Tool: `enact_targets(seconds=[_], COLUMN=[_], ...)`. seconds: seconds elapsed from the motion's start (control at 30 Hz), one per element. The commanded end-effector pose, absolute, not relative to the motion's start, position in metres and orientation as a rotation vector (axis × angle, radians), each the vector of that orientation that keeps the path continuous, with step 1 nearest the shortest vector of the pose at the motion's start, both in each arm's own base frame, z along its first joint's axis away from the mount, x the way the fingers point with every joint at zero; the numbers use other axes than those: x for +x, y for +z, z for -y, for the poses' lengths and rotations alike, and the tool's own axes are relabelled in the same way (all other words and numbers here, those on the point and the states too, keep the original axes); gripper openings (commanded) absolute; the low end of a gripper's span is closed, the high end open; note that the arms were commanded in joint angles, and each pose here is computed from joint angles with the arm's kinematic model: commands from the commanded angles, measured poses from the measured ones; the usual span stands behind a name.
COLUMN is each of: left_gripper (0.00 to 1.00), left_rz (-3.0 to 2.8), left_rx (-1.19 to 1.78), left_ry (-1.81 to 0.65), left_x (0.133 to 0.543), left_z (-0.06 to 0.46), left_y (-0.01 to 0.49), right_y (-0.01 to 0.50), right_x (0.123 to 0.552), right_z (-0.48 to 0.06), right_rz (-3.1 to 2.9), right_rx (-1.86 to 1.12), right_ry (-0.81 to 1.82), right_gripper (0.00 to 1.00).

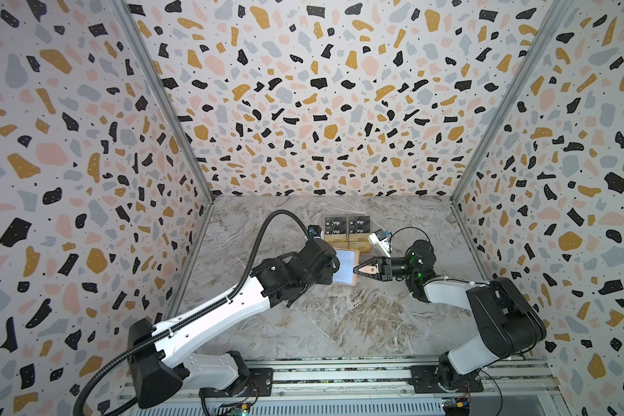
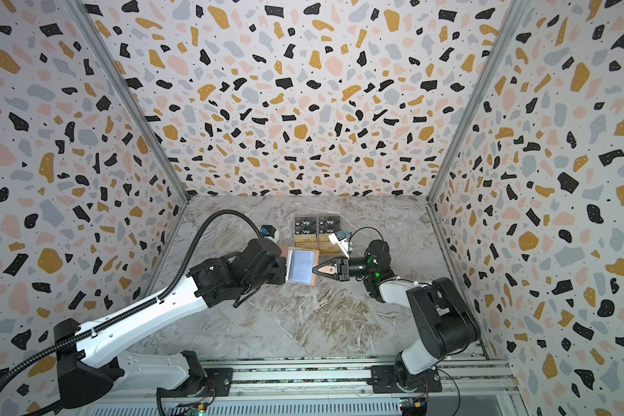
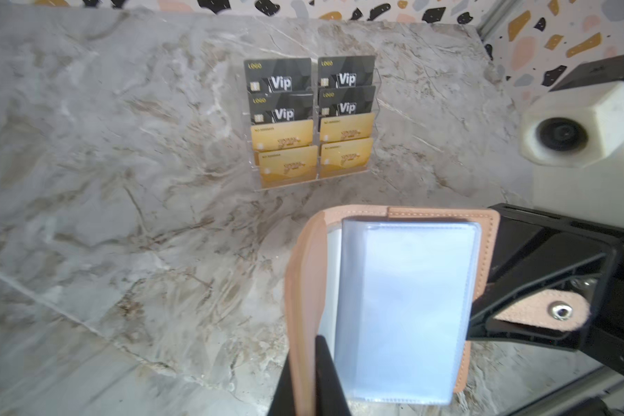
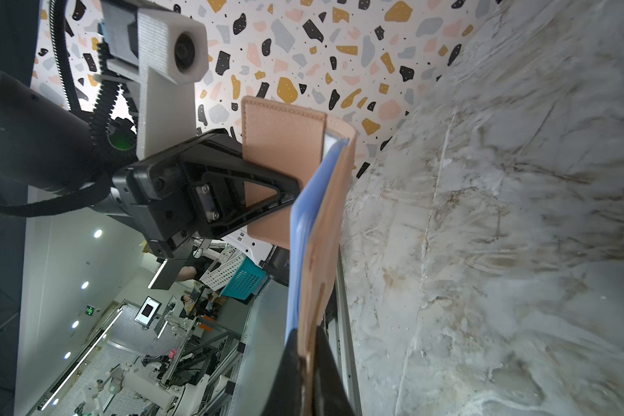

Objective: Insert credit cards into a card holder
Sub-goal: Open the card holder at the bottom-center of the table.

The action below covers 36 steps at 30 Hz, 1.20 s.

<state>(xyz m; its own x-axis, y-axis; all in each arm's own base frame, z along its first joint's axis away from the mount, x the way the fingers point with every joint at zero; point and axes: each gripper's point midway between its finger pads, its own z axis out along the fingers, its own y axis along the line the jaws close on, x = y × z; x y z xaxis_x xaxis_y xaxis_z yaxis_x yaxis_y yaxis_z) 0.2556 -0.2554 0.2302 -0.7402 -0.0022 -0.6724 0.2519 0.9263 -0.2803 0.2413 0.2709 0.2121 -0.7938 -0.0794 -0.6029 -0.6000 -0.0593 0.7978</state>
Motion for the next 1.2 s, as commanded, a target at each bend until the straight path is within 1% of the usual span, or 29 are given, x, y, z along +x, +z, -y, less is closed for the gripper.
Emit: enact_targets(seconds=[0.0, 0.07, 0.13, 0.17, 0.4, 0.5, 0.53, 0.7, 0.77, 0.9, 1.0, 1.03, 1.1, 1.17], left_gripper=[0.0, 0.0, 0.0, 0.0, 0.0, 0.0, 0.0, 0.0, 0.0, 0.0, 0.01, 0.03, 0.1, 0.23], left_rz=[-2.341, -2.348, -2.348, -2.348, -2.383, -2.396, -2.401, -2.445, -2.469, -2.479, -2.508, -2.521, -2.543, -2.557], left_rx=[0.258, 0.251, 0.239, 0.234, 0.235, 0.205, 0.194, 0.126, 0.111, 0.085, 0.095, 0.102, 0.113, 0.123], left_ry=[-0.721, -0.783, -0.838, -0.857, -0.994, -1.011, -1.01, -1.009, -1.022, -1.056, -1.067, -1.061, -1.068, -1.049], left_x=[0.251, 0.251, 0.253, 0.253, 0.255, 0.259, 0.261, 0.264, 0.26, 0.258, 0.254, 0.254, 0.253, 0.252], left_z=[0.287, 0.291, 0.295, 0.296, 0.316, 0.316, 0.315, 0.307, 0.305, 0.3, 0.296, 0.295, 0.294, 0.291], left_y=[0.229, 0.22, 0.214, 0.21, 0.169, 0.149, 0.142, 0.106, 0.091, 0.077, 0.064, 0.06, 0.053, 0.048], right_y=[0.215, 0.21, 0.202, 0.197, 0.157, 0.133, 0.123, 0.102, 0.101, 0.106, 0.109, 0.109, 0.108, 0.106], right_x=[0.244, 0.246, 0.25, 0.252, 0.262, 0.272, 0.277, 0.286, 0.285, 0.286, 0.281, 0.278, 0.273, 0.269], right_z=[-0.267, -0.264, -0.258, -0.254, -0.236, -0.228, -0.223, -0.203, -0.203, -0.205, -0.217, -0.223, -0.235, -0.245], right_rz=[-1.845, -1.87, -1.905, -1.923, -2.051, -2.143, -2.176, -2.22, -2.223, -2.222, -2.23, -2.233, -2.241, -2.244], right_rx=[-0.767, -0.751, -0.718, -0.702, -0.592, -0.533, -0.494, -0.361, -0.361, -0.367, -0.409, -0.43, -0.457, -0.478], right_ry=[1.842, 1.831, 1.811, 1.795, 1.736, 1.635, 1.582, 1.504, 1.488, 1.44, 1.424, 1.423, 1.416, 1.426], right_gripper=[0.04, 0.1, 0.21, 0.24, 0.3, 0.45, 0.48, 0.48, 0.47, 0.46, 0.43, 0.41, 0.38, 0.33])
